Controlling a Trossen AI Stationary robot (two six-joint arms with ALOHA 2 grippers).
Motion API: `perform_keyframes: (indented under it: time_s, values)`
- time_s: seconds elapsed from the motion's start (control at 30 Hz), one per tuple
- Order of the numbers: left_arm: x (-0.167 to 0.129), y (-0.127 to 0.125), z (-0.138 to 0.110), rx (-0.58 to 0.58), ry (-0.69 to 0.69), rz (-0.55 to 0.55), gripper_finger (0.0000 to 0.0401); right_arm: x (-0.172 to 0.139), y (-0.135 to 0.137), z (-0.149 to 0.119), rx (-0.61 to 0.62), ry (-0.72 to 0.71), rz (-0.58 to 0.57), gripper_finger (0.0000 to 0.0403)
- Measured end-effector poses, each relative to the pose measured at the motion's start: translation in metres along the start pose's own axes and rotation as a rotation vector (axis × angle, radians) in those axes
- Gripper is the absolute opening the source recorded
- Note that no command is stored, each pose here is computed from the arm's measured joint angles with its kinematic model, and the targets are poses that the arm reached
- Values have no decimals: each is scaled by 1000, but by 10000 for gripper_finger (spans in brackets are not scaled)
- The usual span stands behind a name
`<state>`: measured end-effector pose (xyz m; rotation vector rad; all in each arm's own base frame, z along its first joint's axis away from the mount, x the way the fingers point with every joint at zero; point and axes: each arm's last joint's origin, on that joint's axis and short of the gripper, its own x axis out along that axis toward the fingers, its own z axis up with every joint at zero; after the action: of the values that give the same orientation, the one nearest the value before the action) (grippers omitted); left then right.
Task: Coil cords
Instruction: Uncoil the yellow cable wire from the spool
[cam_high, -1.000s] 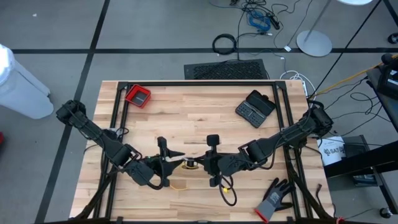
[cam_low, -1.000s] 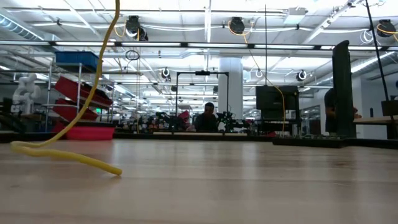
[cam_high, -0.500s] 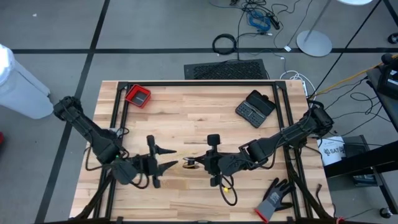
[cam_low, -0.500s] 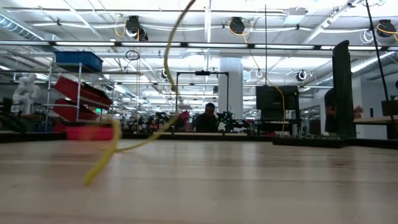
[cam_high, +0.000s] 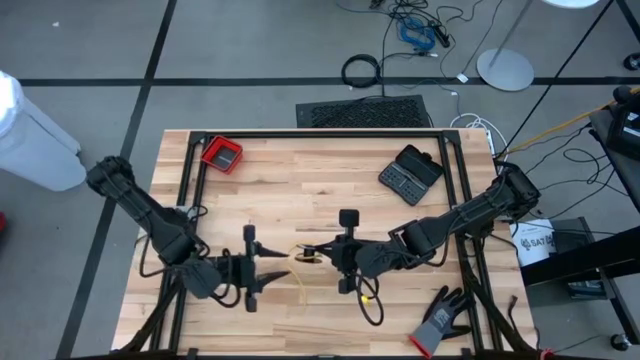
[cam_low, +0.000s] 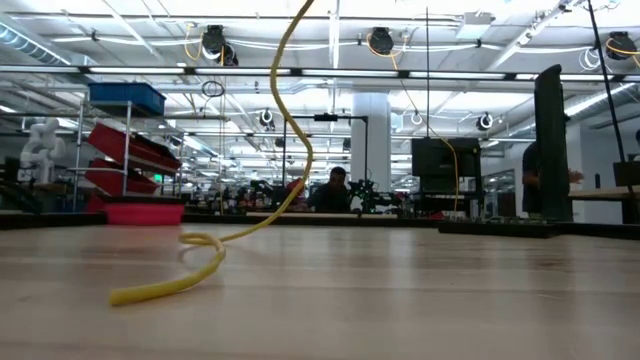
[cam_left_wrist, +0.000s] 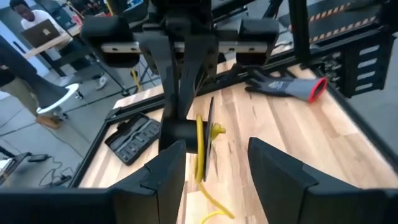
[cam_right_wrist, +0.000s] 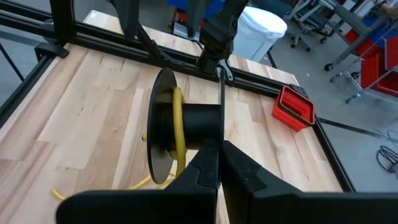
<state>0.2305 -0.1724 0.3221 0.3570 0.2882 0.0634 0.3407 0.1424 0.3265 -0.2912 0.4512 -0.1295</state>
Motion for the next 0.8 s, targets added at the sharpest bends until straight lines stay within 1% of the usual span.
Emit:
perform_keyframes:
  time_s: [0.17,0.37,0.5,0.6,0.8]
  values:
    - [13,-3,-6,45,35,20,180,0,0,0,-1,0,0,0]
    - [24,-2,-12,57,66,39,180,0,0,0,-4,1,1,0]
    - [28,0,-13,54,71,20,172,0,0,0,-4,1,0,0]
    - [30,1,-12,45,65,-13,139,0,0,0,-4,1,1,0]
    - [31,3,-7,20,19,-4,32,0,0,-1,-8,6,6,0]
